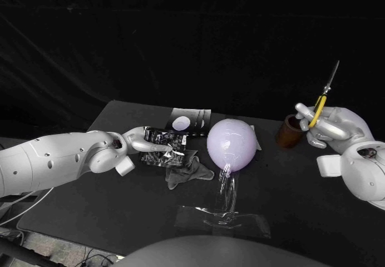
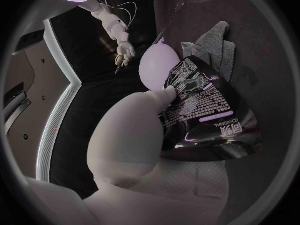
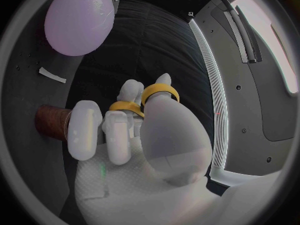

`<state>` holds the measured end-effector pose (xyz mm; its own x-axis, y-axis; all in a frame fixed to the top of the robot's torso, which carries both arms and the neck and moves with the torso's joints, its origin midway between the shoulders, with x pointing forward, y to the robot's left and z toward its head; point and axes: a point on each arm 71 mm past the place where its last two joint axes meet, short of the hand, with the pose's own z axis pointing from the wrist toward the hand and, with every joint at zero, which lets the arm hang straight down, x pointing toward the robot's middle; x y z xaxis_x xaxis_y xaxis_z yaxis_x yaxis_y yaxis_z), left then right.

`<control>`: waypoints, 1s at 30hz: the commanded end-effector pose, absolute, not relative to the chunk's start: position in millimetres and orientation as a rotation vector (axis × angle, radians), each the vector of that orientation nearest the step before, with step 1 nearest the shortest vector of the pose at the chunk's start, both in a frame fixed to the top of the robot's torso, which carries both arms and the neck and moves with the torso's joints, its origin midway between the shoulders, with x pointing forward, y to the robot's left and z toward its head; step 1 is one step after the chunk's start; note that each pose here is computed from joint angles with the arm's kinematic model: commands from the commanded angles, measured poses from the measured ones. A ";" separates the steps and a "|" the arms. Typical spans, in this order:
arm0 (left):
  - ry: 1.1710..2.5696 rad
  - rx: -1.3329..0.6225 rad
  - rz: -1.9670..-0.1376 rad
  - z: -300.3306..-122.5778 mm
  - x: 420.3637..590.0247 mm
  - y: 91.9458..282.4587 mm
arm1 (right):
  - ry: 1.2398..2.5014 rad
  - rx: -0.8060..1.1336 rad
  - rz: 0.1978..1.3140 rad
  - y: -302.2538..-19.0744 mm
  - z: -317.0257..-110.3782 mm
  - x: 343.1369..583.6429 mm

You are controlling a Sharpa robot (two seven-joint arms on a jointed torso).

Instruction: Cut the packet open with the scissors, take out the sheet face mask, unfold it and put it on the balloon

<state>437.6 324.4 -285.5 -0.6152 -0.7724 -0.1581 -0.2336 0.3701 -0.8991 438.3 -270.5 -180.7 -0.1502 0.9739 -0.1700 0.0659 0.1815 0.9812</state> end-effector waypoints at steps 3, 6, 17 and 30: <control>2.101 -0.829 -1.077 -291.2 440.7 322.6 | 1.453 1.043 1.168 -268.2 -179.4 437.7; 2.096 -0.831 -1.054 -292.2 441.9 320.2 | 1.454 1.043 1.169 -267.9 -179.3 437.6; 2.069 -0.842 -1.010 -292.7 443.9 311.8 | 1.454 1.042 1.170 -267.4 -179.4 437.6; 1.956 -0.817 -0.943 -288.1 449.2 322.0 | 1.455 1.043 1.169 -267.8 -180.0 437.7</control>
<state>446.3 314.1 -288.6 -0.5327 -0.7881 -0.3085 -0.2234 0.4826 -0.8469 437.9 -269.7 -181.2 -0.1534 0.9737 -0.1682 0.0664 0.1800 0.9814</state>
